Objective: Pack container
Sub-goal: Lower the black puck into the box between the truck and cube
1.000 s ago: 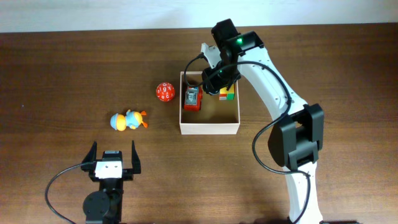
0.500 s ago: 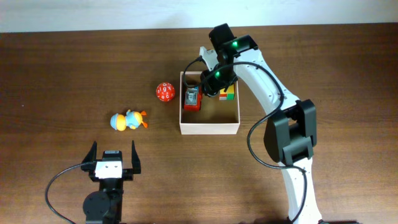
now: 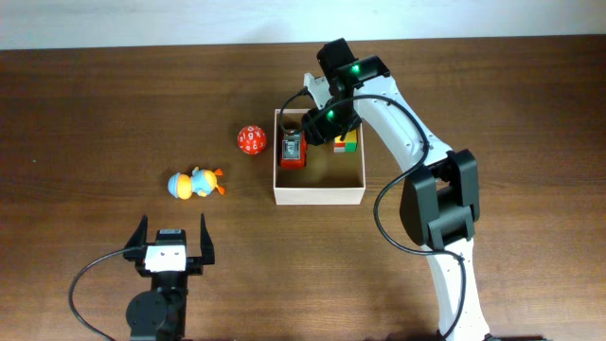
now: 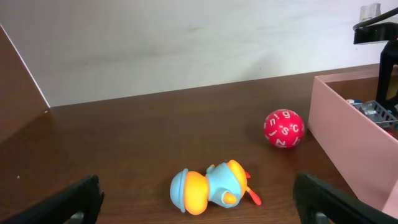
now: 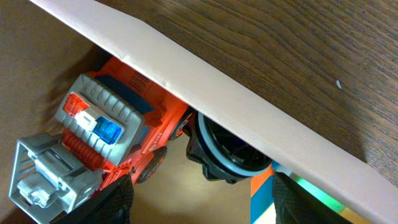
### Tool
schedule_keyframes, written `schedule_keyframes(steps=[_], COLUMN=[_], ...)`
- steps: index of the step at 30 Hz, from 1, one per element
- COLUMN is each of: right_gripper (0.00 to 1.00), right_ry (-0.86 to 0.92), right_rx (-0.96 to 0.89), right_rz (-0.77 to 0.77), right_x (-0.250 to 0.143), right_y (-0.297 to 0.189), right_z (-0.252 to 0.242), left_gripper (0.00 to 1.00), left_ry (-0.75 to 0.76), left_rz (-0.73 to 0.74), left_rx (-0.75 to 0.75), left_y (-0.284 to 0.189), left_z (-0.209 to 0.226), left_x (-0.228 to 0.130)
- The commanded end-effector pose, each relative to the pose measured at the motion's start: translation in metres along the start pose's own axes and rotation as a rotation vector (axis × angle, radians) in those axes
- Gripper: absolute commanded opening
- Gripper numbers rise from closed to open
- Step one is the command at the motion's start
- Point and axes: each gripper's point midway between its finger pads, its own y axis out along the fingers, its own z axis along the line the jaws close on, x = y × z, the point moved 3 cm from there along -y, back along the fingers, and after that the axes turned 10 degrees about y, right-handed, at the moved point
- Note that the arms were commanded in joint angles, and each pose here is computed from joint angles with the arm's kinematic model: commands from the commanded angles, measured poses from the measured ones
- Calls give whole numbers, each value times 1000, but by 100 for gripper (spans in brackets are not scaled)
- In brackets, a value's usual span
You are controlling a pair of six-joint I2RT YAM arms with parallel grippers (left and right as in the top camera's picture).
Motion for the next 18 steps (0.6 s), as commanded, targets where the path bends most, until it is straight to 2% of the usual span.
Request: schedule_keyframes(steps=[1,12,18], right_gripper=[65,64,64], right_ry=[-2,-4,-69], right_rx=[-12,-17,-10], right_rz=[0,-12,-49], right_x=[0,3,11], right_y=[1,-5,-5], right_z=[-4,-4,-2], left_gripper=[99,99,99], left_ry=[13,13,13], left_rz=[2,2,2], left_rx=[12,12,12], left_y=[0,0,0], left_z=[2,2,2], left_x=[-1,-1,-1])
